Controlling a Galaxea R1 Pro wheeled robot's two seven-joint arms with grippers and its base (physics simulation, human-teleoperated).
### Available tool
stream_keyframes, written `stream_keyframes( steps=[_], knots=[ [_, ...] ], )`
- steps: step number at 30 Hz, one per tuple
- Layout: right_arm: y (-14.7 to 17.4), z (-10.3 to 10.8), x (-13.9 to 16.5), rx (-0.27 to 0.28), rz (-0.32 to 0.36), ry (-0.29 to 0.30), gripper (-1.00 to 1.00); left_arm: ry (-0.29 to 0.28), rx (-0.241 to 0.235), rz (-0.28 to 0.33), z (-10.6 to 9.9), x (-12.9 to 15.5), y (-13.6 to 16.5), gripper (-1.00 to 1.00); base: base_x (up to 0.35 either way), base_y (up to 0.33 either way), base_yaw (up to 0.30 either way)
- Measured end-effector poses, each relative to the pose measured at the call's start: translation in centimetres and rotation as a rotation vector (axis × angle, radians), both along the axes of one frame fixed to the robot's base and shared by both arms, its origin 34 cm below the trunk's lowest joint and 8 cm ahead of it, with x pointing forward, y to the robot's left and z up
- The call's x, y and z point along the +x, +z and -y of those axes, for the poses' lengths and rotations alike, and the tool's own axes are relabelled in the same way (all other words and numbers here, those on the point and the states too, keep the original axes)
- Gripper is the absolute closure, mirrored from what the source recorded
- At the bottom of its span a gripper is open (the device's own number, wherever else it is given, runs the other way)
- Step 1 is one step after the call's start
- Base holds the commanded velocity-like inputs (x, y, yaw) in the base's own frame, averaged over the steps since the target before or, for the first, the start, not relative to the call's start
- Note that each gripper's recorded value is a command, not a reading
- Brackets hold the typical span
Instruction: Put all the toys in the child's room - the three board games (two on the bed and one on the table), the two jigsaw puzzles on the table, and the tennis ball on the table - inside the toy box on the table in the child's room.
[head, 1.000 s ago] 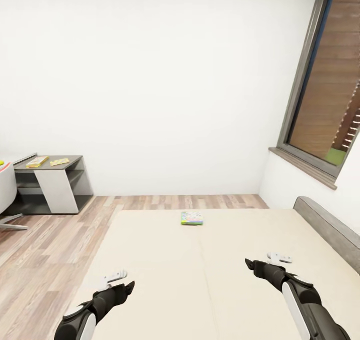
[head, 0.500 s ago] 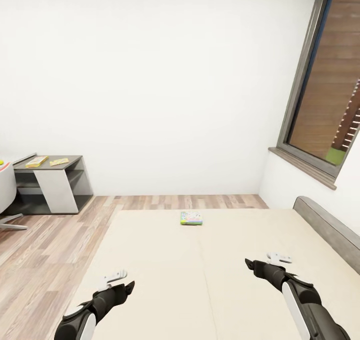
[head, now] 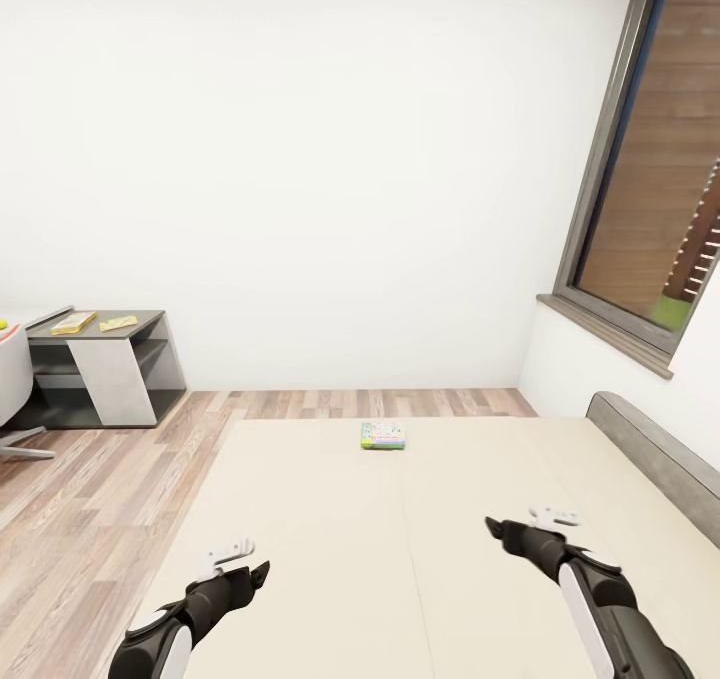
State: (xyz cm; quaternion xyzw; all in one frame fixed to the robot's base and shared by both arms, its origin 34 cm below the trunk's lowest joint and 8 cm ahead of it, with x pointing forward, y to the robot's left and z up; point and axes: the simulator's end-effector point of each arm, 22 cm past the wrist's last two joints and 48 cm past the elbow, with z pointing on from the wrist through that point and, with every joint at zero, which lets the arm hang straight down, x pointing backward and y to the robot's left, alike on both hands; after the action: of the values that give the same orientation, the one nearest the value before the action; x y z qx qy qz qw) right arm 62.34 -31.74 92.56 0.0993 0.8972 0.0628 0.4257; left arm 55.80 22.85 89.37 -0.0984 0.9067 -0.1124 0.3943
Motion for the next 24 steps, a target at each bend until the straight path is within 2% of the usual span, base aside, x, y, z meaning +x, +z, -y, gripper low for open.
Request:
stream_keyframes(
  steps=[24],
  knots=[
    [-0.79,-0.80,-0.28,0.015,-0.016,0.001,-1.00,0.000,0.000,0.000,0.00,0.00,0.00,-1.00,0.000,0.000,0.000]
  ],
)
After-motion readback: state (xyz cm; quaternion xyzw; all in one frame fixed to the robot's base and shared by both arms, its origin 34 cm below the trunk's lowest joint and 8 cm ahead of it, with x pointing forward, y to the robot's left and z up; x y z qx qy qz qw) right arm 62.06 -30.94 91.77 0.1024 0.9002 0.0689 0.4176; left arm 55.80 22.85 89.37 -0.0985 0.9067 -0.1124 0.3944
